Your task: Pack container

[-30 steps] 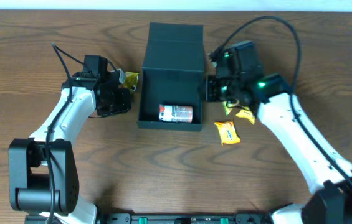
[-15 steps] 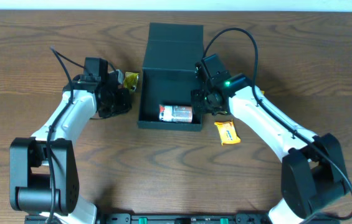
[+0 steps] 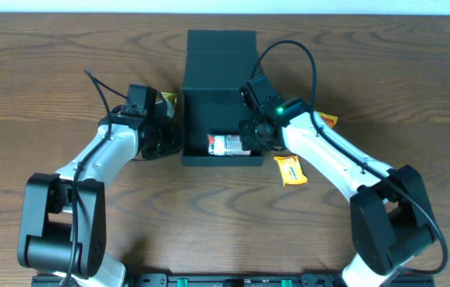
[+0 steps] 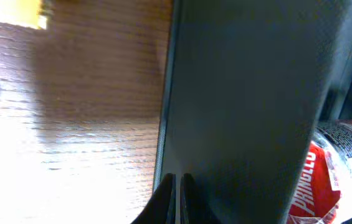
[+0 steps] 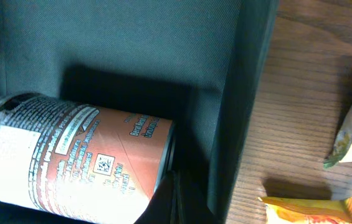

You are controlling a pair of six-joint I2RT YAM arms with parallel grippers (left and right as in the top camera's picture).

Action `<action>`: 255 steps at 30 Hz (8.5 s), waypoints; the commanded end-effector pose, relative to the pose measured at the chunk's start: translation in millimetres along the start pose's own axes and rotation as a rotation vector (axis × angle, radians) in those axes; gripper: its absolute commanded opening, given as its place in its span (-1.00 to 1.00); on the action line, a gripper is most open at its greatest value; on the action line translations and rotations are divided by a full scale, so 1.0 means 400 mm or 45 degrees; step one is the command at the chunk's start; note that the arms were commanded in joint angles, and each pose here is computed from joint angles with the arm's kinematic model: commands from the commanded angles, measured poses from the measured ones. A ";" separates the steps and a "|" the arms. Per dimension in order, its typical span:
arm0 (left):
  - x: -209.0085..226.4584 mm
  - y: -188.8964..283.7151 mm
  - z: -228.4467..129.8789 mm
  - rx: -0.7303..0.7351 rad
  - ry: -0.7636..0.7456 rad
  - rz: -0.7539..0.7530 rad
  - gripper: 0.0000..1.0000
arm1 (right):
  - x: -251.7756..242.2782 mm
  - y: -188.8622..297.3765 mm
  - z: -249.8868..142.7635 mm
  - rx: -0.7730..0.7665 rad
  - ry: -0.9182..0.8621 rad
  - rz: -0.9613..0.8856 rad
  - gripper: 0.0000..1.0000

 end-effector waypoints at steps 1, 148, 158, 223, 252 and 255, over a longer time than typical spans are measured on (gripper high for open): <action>-0.003 -0.016 -0.015 0.034 0.007 -0.010 -0.88 | 0.007 0.003 0.005 -0.016 0.000 -0.021 -0.97; -0.057 0.314 -0.005 -0.402 -0.259 -0.036 0.35 | -0.238 -0.045 -0.166 0.292 0.161 -0.187 0.41; -0.057 0.314 -0.005 -0.401 -0.258 -0.037 0.35 | -0.233 -0.066 -0.148 0.209 0.165 -0.172 0.35; 0.107 0.359 0.011 -0.465 0.133 0.237 0.36 | 0.092 0.190 0.123 -0.040 -0.890 0.394 -0.96; 0.114 0.354 -0.010 -0.411 0.153 0.246 0.42 | 0.078 0.170 0.051 0.003 -1.804 0.130 -0.97; 0.114 0.353 -0.012 -0.405 0.156 0.247 0.41 | 0.067 0.166 0.029 0.029 -1.912 0.064 -0.96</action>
Point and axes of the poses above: each gripper's point midway between its finger pads, its own y axis back along the fingers, its own x axis along the line the jaws close on, z = x × y, the point moved 5 cm from there along y, back along the fingers, and after that the axes turned 1 degree about y, right-handed, at the moved point
